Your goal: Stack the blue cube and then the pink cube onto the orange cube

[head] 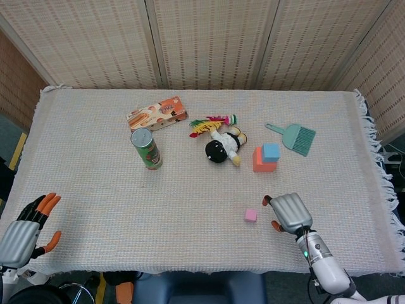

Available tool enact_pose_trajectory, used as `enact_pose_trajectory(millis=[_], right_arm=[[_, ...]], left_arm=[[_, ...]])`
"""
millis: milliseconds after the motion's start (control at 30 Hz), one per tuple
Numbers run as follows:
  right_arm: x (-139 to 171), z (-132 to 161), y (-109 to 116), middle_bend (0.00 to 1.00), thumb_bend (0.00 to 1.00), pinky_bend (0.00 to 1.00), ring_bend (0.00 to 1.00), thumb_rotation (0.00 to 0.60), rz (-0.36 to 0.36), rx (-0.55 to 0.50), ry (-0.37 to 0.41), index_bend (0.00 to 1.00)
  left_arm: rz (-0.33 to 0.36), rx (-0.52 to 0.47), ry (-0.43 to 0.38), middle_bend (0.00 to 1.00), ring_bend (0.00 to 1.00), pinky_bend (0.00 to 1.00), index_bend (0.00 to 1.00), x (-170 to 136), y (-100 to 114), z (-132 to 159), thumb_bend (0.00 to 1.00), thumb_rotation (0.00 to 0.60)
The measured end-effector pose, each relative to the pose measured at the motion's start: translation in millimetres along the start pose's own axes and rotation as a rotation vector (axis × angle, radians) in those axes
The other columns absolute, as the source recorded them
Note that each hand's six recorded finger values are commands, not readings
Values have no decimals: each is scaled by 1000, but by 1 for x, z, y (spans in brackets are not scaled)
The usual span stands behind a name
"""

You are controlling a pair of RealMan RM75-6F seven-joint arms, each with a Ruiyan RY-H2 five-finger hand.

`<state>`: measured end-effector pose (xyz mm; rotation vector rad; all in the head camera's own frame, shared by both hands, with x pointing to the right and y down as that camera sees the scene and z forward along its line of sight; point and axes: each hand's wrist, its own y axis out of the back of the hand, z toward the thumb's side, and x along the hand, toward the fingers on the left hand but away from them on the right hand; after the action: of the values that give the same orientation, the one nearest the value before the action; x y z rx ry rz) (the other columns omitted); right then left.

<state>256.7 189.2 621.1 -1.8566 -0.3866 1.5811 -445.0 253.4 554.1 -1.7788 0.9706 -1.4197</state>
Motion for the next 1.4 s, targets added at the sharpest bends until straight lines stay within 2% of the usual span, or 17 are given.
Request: enact_pose_trajectory(millis=[167, 267, 567, 900, 1400], right_arm=[[-11, 10, -29, 818, 183, 1000, 914, 600, 34, -20, 7, 381], [-14, 13, -35, 818, 183, 1000, 914, 600, 34, -39, 3, 381], [-23, 26, -37, 818, 182, 1000, 917, 600, -2, -128, 1, 381], [-26, 16, -49, 819, 183, 1000, 919, 600, -28, -195, -78, 402], [-32, 20, -51, 819, 180, 1000, 919, 600, -58, -272, -95, 392]], left_arm=[[-5, -3, -1, 0, 0, 125, 0, -2, 1, -1, 423, 600], [-5, -4, -3, 0, 0, 125, 0, -3, 1, -1, 423, 600], [-1, -13, -3, 0, 0, 126, 0, -3, 3, -3, 423, 600], [-13, -20, -6, 0, 2, 126, 12, -3, 3, -4, 425, 600], [-13, -42, -16, 0, 21, 131, 42, -4, 7, -3, 434, 600]])
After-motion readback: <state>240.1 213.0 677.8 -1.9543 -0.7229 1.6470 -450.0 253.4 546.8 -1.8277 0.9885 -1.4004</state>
